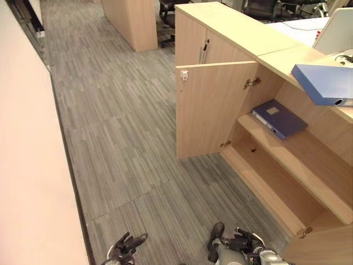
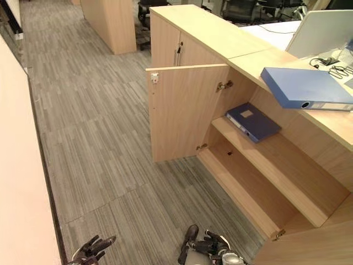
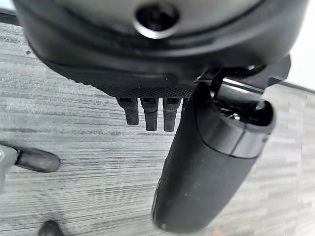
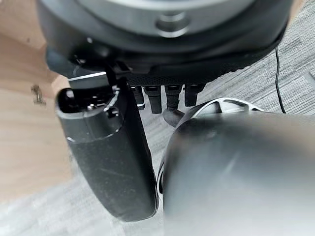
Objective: Put the empty folder in the office cabinet
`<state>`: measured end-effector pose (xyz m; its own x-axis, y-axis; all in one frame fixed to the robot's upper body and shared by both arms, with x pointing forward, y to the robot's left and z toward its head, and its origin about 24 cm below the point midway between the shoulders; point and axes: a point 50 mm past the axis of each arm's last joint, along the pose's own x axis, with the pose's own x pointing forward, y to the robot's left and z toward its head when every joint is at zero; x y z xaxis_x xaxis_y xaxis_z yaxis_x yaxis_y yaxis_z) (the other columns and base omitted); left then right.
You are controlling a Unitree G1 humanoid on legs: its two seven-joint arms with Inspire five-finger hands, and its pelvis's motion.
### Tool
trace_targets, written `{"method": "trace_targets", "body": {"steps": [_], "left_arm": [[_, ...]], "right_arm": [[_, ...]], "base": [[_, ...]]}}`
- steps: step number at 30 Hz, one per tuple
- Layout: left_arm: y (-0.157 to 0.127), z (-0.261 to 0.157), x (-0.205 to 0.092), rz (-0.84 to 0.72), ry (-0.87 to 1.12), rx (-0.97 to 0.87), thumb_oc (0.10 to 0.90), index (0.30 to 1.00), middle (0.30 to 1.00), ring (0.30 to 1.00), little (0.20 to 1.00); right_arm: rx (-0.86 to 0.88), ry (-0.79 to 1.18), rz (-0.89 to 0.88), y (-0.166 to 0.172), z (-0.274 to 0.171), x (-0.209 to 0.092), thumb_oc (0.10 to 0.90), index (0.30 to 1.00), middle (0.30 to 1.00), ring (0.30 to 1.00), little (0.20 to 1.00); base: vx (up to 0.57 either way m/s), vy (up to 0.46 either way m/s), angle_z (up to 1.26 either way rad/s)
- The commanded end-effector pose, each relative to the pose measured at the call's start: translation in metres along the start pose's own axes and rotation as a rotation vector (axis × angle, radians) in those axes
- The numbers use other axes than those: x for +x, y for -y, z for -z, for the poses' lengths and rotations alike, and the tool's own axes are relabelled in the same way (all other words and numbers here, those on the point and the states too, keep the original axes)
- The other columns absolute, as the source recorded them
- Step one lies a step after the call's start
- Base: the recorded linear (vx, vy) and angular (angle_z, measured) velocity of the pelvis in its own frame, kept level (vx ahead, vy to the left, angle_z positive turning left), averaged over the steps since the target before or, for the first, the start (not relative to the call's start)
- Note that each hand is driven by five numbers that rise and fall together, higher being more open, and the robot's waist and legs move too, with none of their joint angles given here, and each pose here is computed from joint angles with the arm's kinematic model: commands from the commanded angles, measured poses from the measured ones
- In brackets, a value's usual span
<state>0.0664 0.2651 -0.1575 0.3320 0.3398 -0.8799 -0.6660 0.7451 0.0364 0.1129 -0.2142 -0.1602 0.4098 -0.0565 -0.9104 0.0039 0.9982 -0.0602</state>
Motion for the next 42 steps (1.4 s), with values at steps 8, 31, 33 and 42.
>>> {"method": "trace_targets", "body": {"steps": [8, 31, 33, 42], "left_arm": [[-0.033, -0.027, 0.0, -0.162, 0.062, -0.124, 0.8, 0.9, 0.9, 0.9, 0.9], [0.123, -0.106, -0.034, 0.443, 0.546, 0.133, 0.8, 0.9, 0.9, 0.9, 0.9], [0.128, -0.107, -0.037, 0.474, 0.554, 0.126, 0.8, 0.9, 0.9, 0.9, 0.9], [0.14, -0.118, -0.05, 0.535, 0.626, 0.219, 0.8, 0.9, 0.9, 0.9, 0.9]], "right_arm": [[0.021, -0.179, 0.113, 0.034, 0.053, -0.016, 0.8, 0.9, 0.9, 0.9, 0.9], [-0.114, -0.122, 0.137, 0.041, 0.041, -0.016, 0.8, 0.9, 0.9, 0.9, 0.9], [-0.105, -0.116, 0.131, 0.04, 0.04, -0.015, 0.8, 0.9, 0.9, 0.9, 0.9], [-0.1, -0.144, 0.117, 0.036, 0.042, -0.014, 0.8, 0.9, 0.9, 0.9, 0.9]], "base": [[0.27, -0.329, -0.34], [0.15, 0.0, -0.74], [0.15, 0.168, -0.67], [0.11, 0.153, -0.22]]}}
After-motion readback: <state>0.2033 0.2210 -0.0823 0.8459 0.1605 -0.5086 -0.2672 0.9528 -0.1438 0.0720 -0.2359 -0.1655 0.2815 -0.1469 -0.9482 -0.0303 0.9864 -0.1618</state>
